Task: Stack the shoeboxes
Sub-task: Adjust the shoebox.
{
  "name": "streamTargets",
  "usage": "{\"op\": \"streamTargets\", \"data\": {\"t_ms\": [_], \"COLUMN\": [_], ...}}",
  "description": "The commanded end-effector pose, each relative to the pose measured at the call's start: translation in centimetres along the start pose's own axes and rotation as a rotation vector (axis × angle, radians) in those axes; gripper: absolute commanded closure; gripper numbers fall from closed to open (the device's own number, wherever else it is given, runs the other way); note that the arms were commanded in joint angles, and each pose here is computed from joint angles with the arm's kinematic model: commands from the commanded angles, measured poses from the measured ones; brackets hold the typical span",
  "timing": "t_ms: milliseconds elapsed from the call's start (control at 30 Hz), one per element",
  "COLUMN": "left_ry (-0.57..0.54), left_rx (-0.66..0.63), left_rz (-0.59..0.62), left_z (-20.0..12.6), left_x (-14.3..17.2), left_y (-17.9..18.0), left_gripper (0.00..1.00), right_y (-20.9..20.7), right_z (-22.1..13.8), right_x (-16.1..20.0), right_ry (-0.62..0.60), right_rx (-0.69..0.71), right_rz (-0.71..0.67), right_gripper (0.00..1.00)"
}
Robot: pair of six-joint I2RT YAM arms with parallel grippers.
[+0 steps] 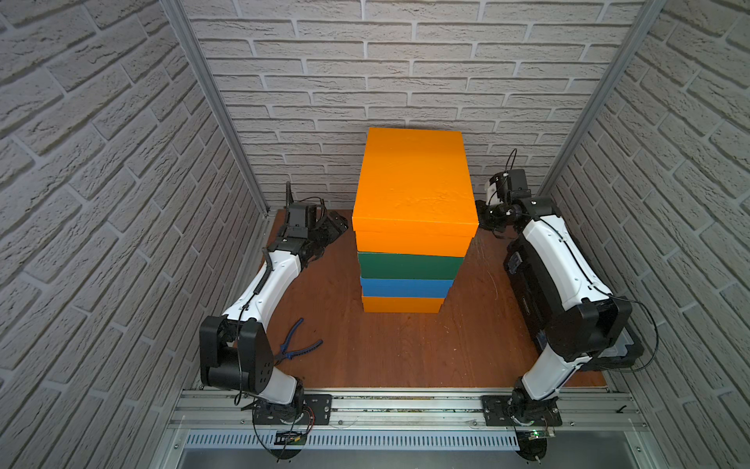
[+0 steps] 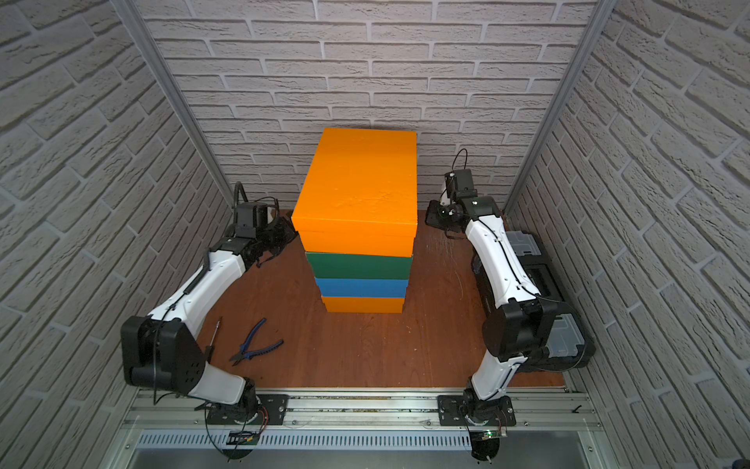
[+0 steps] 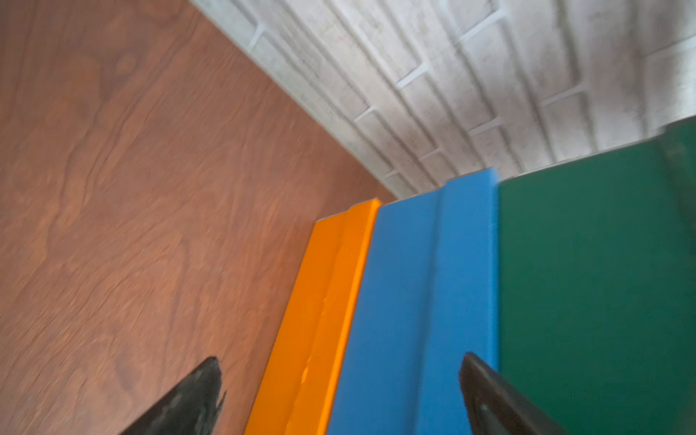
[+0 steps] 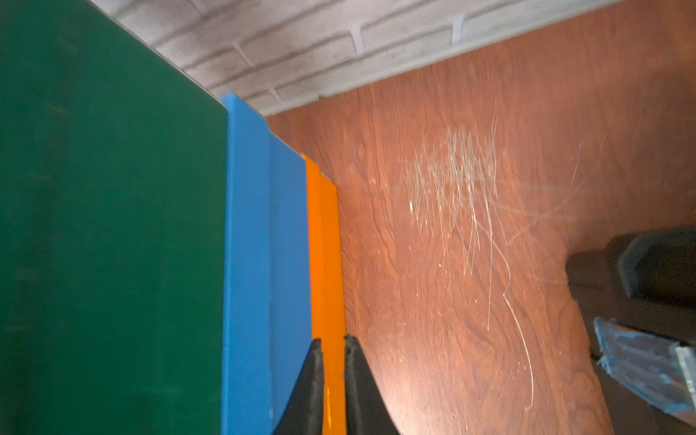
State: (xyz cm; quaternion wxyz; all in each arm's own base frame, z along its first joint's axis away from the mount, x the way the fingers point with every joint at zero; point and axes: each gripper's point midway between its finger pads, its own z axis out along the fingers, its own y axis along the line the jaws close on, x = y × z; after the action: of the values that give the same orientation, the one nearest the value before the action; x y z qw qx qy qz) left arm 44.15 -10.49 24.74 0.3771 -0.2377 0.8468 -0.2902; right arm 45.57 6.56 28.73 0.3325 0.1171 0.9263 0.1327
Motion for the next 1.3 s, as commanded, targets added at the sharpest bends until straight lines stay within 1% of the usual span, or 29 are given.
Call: {"op": "streamTargets", "data": {"t_ms": [0, 67, 167, 300, 400, 467, 567, 733, 867, 1033, 1133, 1267], "left_ry": [-0.092, -0.124, -0.155, -0.155, -0.15, -0.151, -0.154, -0.157, -0.158, -0.15, -0.143, -0.138], "left_rx": [0.052, 0.061, 0.087, 0.098, 0.108, 0.113, 0.118, 0.139, 0.143, 0.144, 0.145, 0.155], "left_rz": [0.066, 0.091, 0.107, 0.119, 0.125, 0.13, 0.14, 0.145, 0.153, 0.149, 0.143, 0.138], "left_z": [-2.9, -4.1, -4.9, -4.5, -3.7, -3.4, -3.1, -3.0, -2.8, -1.9, -1.5, -1.6], "left_x": [-2.1, -2.7, -3.2, -3.6, -3.9, -4.2, -4.7, -5.1, -5.3, -5.2, -5.2, -5.1], "left_y": [-3.3, -4.7, -6.3, -7.6, -8.5, -8.9, -9.5, -10.4, -10.6, -10.6, -10.6, -10.9], "left_gripper": [0.02, 0.02, 0.02, 0.02, 0.02, 0.02, 0.02, 0.02, 0.02, 0.02, 0.02, 0.02], "right_y": [1.2, 2.3, 3.2, 3.8, 4.1, 4.5, 5.3, 7.1, 8.3, 10.1, 10.6, 10.1], "right_z": [-2.1, -3.0, -3.8, -4.2, -3.3, -3.3, -3.0, -1.8, -2.1, -2.8, -3.0, -3.0], "right_x": [-1.0, -1.8, -3.0, -4.6, -5.5, -6.1, -7.0, -7.3, -7.6, -7.1, -6.9, -7.2], "right_ry": [-0.037, -0.052, -0.054, -0.062, -0.054, -0.068, -0.12, -0.116, -0.133, -0.14, -0.143, -0.158], "right_rx": [0.001, -0.011, -0.007, 0.014, 0.023, 0.012, -0.029, -0.123, -0.172, -0.219, -0.219, -0.185], "right_rz": [-0.056, -0.091, -0.126, -0.162, -0.18, -0.189, -0.186, -0.182, -0.193, -0.25, -0.269, -0.268], "right_gripper": [0.85, 0.86, 0.86, 0.86, 0.86, 0.86, 0.85, 0.86, 0.86, 0.87, 0.87, 0.87]}}
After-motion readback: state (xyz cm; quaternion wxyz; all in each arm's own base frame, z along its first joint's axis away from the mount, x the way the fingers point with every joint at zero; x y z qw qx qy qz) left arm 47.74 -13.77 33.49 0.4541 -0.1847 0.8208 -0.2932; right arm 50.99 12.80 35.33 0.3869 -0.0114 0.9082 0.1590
